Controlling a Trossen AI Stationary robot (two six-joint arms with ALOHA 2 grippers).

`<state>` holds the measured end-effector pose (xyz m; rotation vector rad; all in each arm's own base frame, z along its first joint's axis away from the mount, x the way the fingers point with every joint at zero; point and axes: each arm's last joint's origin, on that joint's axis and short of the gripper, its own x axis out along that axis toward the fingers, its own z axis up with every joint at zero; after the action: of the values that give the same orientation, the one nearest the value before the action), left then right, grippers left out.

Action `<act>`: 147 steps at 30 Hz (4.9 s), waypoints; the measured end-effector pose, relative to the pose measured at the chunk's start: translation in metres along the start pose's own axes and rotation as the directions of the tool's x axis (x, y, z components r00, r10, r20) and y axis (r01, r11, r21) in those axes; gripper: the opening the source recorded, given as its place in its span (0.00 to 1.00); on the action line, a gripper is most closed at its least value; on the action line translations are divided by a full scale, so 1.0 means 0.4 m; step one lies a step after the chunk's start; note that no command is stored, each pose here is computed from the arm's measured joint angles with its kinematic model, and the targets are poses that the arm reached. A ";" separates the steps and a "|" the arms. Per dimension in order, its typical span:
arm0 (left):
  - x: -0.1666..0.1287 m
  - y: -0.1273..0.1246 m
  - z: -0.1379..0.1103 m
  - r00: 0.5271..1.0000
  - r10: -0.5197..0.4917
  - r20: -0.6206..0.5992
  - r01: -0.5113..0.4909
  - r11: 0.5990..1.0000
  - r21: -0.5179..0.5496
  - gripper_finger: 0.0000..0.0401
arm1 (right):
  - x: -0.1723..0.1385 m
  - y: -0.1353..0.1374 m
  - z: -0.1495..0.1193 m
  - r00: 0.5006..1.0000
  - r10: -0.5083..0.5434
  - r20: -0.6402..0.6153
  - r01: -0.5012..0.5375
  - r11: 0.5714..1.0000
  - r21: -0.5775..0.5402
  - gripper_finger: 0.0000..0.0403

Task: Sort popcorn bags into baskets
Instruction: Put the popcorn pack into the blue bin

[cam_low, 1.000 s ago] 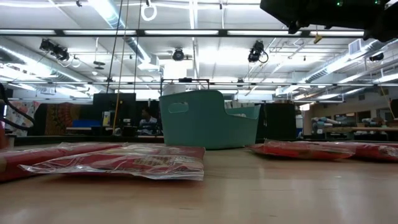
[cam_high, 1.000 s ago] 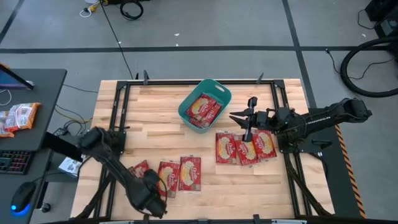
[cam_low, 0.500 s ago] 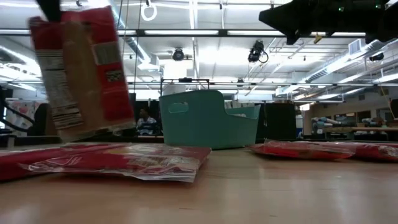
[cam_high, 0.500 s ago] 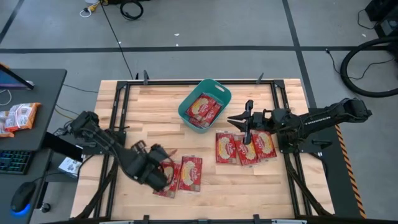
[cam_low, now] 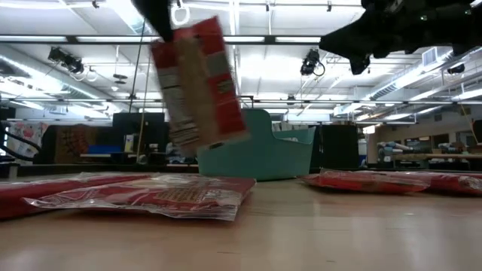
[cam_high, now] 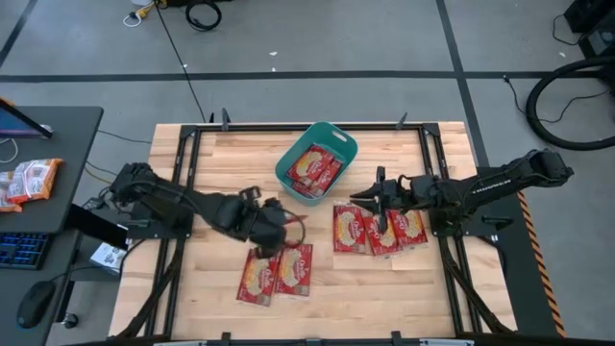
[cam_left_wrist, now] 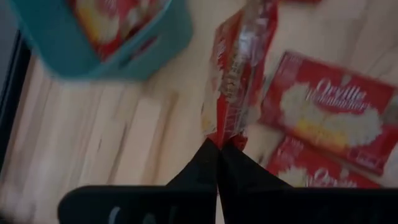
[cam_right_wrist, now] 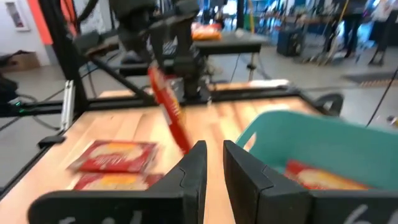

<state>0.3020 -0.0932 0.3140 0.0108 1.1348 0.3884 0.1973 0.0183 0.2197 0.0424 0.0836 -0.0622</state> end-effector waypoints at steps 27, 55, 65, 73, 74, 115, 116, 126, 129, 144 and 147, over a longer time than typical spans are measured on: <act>0.069 0.301 0.253 0.912 0.119 0.394 -0.255 0.914 0.317 0.00 | -0.041 0.126 -0.035 0.977 0.180 -0.114 -0.161 0.974 0.159 0.15; 0.348 0.425 0.226 0.998 0.057 -0.023 -0.027 0.740 0.672 0.01 | -0.045 0.140 -0.038 0.983 0.145 -0.110 -0.128 0.981 0.145 0.15; 0.342 0.399 0.206 0.993 0.052 -0.107 0.026 0.784 0.620 0.26 | -0.045 0.140 -0.036 0.984 0.146 -0.102 -0.130 0.981 0.147 0.15; 0.291 0.338 0.198 0.987 0.053 -0.149 0.027 0.871 0.490 0.41 | -0.044 0.138 -0.035 0.985 0.142 -0.099 -0.130 0.984 0.118 0.15; 0.276 0.326 0.197 0.989 0.012 -0.147 0.058 0.885 0.463 0.41 | -0.043 0.137 -0.035 0.986 0.139 -0.096 -0.128 0.985 0.114 0.15; 0.181 -0.330 -0.046 0.948 -0.175 -0.265 -0.004 0.827 -0.562 0.39 | -0.015 0.004 0.065 0.920 -0.286 0.269 0.357 0.894 -0.269 0.15; 0.188 -0.340 -0.054 0.947 -0.167 -0.275 -0.020 0.821 -0.570 0.39 | -0.015 0.001 0.069 0.917 -0.282 0.283 0.357 0.895 -0.267 0.15; 0.274 -0.388 -0.106 0.900 -0.111 -0.422 -0.177 0.791 -0.586 0.39 | -0.012 -0.035 0.087 0.904 -0.242 0.353 0.348 0.895 -0.278 0.15; 0.297 -0.396 -0.115 0.891 -0.094 -0.444 -0.201 0.795 -0.572 0.39 | -0.011 -0.044 0.089 0.903 -0.233 0.360 0.341 0.899 -0.275 0.15; 0.323 -0.405 -0.150 0.829 -0.047 -0.558 -0.253 0.857 -0.448 0.33 | -0.008 -0.057 0.087 0.917 -0.187 0.353 0.285 0.925 -0.250 0.15; 0.322 -0.404 -0.151 0.826 -0.043 -0.562 -0.245 0.871 -0.426 0.23 | -0.007 -0.056 0.085 0.921 -0.177 0.348 0.270 0.933 -0.240 0.15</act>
<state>0.3432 -0.2158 0.1417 -0.5191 1.5921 0.8068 0.1957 -0.0056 0.2530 -0.2662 -0.2314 -0.2875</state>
